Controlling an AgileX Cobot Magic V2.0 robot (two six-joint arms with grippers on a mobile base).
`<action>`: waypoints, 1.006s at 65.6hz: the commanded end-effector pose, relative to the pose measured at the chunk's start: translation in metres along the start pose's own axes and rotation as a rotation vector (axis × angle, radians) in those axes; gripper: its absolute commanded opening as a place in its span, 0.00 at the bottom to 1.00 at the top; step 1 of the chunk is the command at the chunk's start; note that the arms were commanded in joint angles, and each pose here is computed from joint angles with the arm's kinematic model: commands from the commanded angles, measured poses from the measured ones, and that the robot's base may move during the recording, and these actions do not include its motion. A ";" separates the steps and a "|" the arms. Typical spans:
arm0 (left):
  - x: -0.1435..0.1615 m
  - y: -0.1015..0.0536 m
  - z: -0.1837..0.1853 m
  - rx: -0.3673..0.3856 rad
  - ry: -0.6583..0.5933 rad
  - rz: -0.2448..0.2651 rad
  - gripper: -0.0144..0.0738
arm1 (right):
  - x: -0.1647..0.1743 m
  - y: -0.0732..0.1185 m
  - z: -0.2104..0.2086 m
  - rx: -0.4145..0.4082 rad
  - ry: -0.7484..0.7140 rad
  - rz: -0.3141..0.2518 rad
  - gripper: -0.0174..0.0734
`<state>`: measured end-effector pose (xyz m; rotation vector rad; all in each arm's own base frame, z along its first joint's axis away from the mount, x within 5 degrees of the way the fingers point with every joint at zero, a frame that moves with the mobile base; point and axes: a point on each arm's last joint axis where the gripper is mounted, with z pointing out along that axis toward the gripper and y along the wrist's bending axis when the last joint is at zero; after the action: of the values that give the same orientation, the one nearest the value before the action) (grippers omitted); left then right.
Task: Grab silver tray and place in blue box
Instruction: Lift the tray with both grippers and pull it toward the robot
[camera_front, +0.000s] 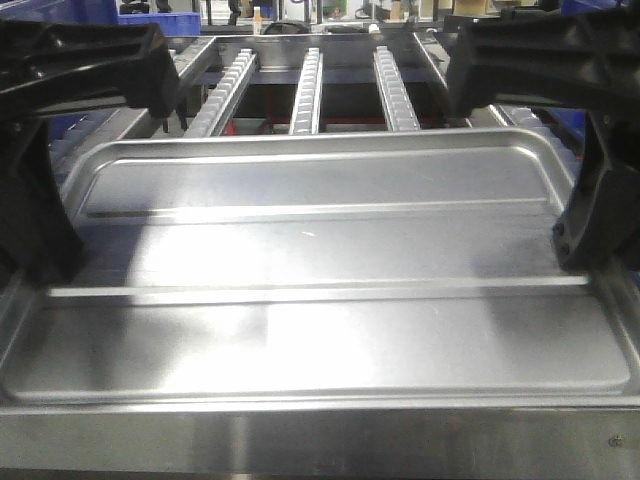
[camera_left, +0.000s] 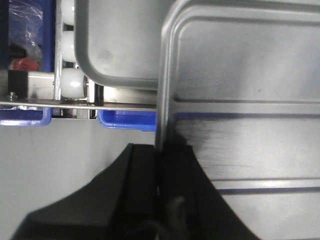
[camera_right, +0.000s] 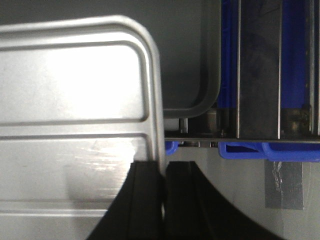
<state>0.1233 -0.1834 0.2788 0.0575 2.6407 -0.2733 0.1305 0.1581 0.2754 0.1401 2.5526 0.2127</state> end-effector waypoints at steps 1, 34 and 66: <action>-0.006 0.000 -0.012 0.024 -0.057 0.010 0.05 | -0.011 -0.002 -0.011 -0.005 -0.086 -0.006 0.25; -0.007 0.000 -0.012 0.021 -0.064 0.045 0.05 | -0.011 -0.002 -0.011 -0.005 -0.086 -0.006 0.25; -0.007 0.000 -0.012 0.022 -0.061 0.042 0.05 | -0.011 -0.002 -0.011 -0.004 -0.086 -0.006 0.25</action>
<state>0.1237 -0.1838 0.2794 0.0936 2.6243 -0.2643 0.1309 0.1573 0.2758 0.1537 2.5426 0.2019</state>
